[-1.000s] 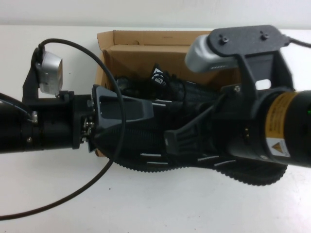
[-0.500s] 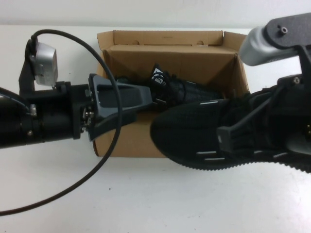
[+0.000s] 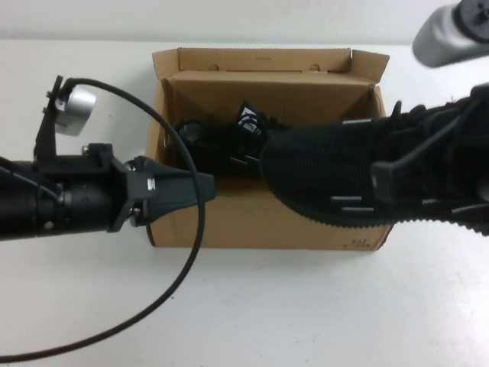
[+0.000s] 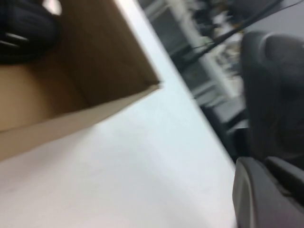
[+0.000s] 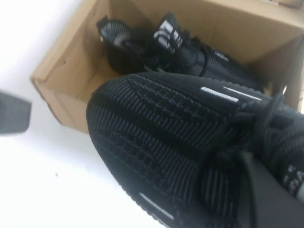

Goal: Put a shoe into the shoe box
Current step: Place the shoe in the shoe box

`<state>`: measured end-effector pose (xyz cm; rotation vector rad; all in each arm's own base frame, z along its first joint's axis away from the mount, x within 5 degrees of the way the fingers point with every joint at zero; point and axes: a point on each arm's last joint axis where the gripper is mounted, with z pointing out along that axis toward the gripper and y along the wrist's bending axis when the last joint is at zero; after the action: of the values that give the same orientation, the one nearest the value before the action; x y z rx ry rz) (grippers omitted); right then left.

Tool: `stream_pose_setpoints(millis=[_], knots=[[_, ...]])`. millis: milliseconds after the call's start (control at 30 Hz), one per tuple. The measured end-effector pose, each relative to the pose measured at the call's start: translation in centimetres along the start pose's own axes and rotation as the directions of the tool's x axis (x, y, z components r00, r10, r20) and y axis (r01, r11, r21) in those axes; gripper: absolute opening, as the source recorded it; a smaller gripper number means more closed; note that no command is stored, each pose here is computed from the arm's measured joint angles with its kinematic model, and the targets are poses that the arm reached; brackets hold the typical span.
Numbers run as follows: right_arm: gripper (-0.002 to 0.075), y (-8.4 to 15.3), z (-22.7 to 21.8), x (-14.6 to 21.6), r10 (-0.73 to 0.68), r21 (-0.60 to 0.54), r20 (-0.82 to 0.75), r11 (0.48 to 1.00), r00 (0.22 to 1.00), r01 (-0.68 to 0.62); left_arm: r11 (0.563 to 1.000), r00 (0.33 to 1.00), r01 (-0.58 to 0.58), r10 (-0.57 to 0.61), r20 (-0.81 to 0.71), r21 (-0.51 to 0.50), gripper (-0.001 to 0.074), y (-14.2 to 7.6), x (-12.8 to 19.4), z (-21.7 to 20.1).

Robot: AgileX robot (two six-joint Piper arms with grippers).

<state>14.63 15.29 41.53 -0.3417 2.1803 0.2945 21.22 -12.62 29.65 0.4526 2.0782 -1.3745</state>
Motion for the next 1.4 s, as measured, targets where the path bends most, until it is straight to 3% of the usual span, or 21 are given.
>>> stream_pose_setpoints(millis=[100, 267, 433, 667, 800, 967, 1400], knots=[[0.0000, -0.8, 0.5, -0.6, 0.033, -0.010, 0.016, 0.999, 0.999, -0.033, 0.991, 0.997, -0.077, 0.077, -0.005, -0.109, 0.0001, 0.1, 0.1, -0.7], [0.0000, -2.1, 1.6, -1.5, 0.075, -0.058, 0.024, 0.996, 0.997, -0.074, 0.939, 0.974, -0.210, 0.224, 0.019, -0.273, 0.0000, -1.0, 0.0, -2.7], [0.0000, -2.4, 4.6, -2.0, 0.081, -0.134, -0.015, 0.988, 0.997, -0.082, 0.853, 0.917, -0.335, 0.393, 0.070, -0.401, -0.0001, -3.6, 0.0, -5.6], [0.0000, -1.9, 9.4, -2.9, 0.028, -0.245, -0.081, 0.968, 0.996, -0.047, 0.729, 0.812, -0.420, 0.568, 0.135, -0.540, -0.0001, -7.7, 1.4, -10.0], [0.0000, -1.4, 11.8, -4.9, 0.007, -0.295, -0.088, 0.955, 0.996, -0.032, 0.701, 0.798, -0.402, 0.584, 0.149, -0.589, -0.0001, -8.9, 2.6, -11.7], [0.0000, -0.9, 15.4, -6.5, -0.025, -0.324, -0.109, 0.946, 0.994, -0.011, 0.673, 0.829, -0.391, 0.553, 0.077, -0.628, -0.0001, -8.8, 3.8, -12.5], [0.0000, 0.0, 23.7, -4.3, 0.019, -0.344, -0.258, 0.932, 0.966, -0.110, 0.671, 0.868, -0.378, 0.497, 0.008, -0.638, -0.0001, -8.3, 4.5, -12.5]])
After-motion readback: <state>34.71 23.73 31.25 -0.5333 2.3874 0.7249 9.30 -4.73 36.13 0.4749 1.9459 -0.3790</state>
